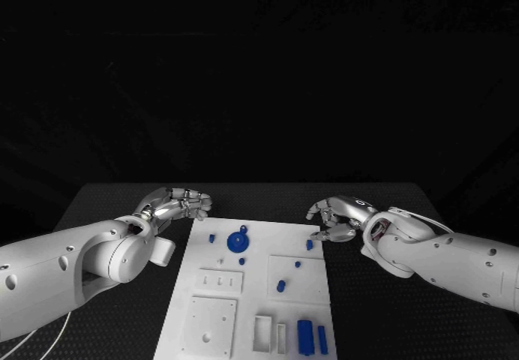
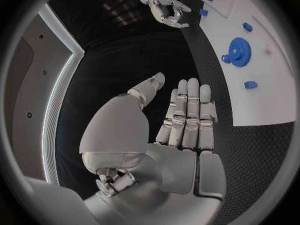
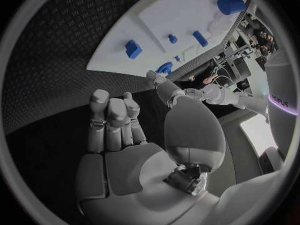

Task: Assemble the parts on the task board

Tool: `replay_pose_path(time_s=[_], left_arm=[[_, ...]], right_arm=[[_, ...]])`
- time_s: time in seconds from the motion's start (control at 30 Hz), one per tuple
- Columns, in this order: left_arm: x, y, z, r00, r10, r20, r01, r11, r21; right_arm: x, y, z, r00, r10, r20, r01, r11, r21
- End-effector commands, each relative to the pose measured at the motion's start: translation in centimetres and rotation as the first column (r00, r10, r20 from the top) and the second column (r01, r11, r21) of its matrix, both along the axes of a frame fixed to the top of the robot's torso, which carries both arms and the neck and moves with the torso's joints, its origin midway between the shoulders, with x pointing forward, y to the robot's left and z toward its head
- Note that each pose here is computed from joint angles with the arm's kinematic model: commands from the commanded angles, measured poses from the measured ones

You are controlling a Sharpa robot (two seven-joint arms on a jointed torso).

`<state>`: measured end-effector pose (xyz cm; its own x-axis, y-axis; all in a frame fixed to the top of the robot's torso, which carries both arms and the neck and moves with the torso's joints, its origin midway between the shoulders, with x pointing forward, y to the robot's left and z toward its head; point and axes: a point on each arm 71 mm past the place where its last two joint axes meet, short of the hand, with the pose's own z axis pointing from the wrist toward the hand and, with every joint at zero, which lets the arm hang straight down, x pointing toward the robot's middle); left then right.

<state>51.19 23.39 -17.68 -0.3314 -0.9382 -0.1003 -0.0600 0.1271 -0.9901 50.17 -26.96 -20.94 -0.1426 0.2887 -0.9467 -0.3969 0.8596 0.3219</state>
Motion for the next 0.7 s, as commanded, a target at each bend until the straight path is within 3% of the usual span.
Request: replay_pose_path(time_s=[0.03, 0.27, 0.7], left_arm=[[0.03, -0.2, 0.10, 1.000, -0.019, 0.008, 0.019, 1.000, -0.007], [0.11, -0.1, 0.08, 1.000, -0.017, 0.009, 0.017, 1.000, -0.006], [0.18, 0.0, 0.03, 1.000, -0.015, 0.008, 0.015, 1.000, -0.004]], right_arm=[[-0.8, -0.2, -0.6, 0.999, 0.038, -0.024, -0.036, 0.998, 0.050], [-1.5, -0.3, -2.0, 0.998, 0.048, -0.050, -0.045, 0.997, 0.070], [-1.2, -0.3, -4.4, 0.996, 0.039, -0.076, -0.036, 0.999, 0.039]])
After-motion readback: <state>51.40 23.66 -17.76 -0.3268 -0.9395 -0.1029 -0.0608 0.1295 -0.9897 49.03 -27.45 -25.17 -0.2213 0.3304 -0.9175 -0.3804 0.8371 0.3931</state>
